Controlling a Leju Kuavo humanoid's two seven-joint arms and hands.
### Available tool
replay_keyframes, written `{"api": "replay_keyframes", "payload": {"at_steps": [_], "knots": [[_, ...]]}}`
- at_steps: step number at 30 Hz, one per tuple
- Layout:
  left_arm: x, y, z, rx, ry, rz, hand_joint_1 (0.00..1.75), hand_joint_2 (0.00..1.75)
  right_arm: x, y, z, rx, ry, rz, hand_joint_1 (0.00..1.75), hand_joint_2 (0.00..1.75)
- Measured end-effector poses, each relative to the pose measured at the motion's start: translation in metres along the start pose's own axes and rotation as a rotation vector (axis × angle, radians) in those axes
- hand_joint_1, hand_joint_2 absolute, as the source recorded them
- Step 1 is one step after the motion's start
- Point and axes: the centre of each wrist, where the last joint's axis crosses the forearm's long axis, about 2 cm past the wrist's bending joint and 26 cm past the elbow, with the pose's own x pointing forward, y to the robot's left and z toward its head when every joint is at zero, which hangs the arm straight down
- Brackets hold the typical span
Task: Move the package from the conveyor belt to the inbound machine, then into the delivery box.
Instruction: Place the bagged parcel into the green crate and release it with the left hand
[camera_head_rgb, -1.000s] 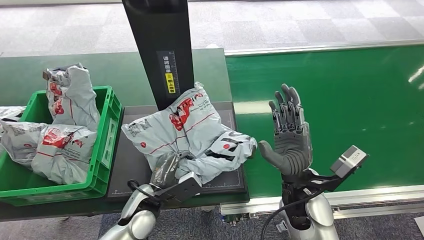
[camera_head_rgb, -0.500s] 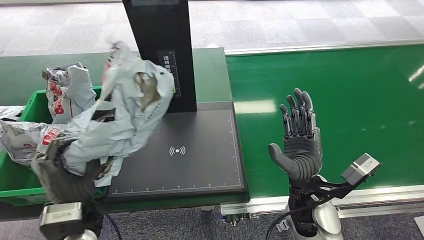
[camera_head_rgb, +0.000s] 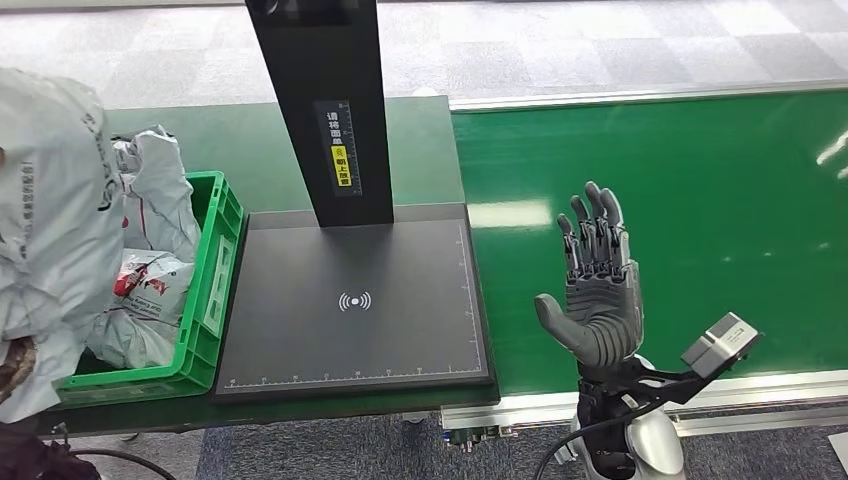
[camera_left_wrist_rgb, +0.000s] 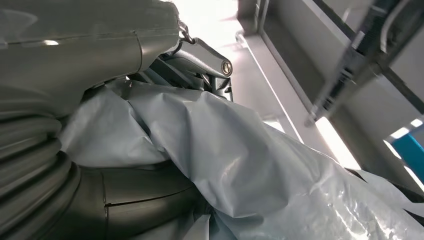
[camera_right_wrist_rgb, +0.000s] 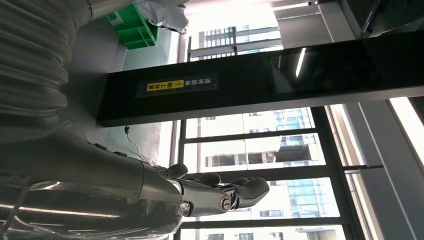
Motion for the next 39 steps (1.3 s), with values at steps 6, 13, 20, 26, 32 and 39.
{"api": "replay_keyframes", "payload": {"at_steps": [6, 13, 20, 26, 32, 39], "knots": [[-0.012, 0.012, -0.004, 0.004, 0.073, -0.078, 1.75, 1.75, 0.001, 0.000, 0.005, 0.003, 0.005, 0.000, 0.00, 1.75], [-0.057, 0.019, 0.000, -0.093, 0.331, -0.168, 1.75, 1.75, 0.003, 0.000, 0.015, 0.010, 0.014, -0.004, 0.00, 1.75], [-0.104, 0.009, 0.011, -0.307, 0.547, -0.266, 1.75, 1.75, 0.003, 0.000, 0.015, 0.023, 0.013, -0.009, 0.00, 1.75], [-0.131, -0.004, 0.013, -0.405, 0.620, -0.293, 1.75, 1.75, 0.004, 0.000, 0.008, 0.027, 0.008, -0.015, 0.00, 1.75], [-0.146, -0.018, 0.016, -0.473, 0.660, -0.314, 0.52, 1.75, 0.004, -0.001, 0.003, 0.026, 0.010, -0.015, 0.00, 1.75], [-0.152, -0.028, 0.021, -0.527, 0.689, -0.318, 0.00, 1.75, 0.003, -0.001, -0.001, 0.028, 0.013, -0.014, 0.00, 1.75]]}}
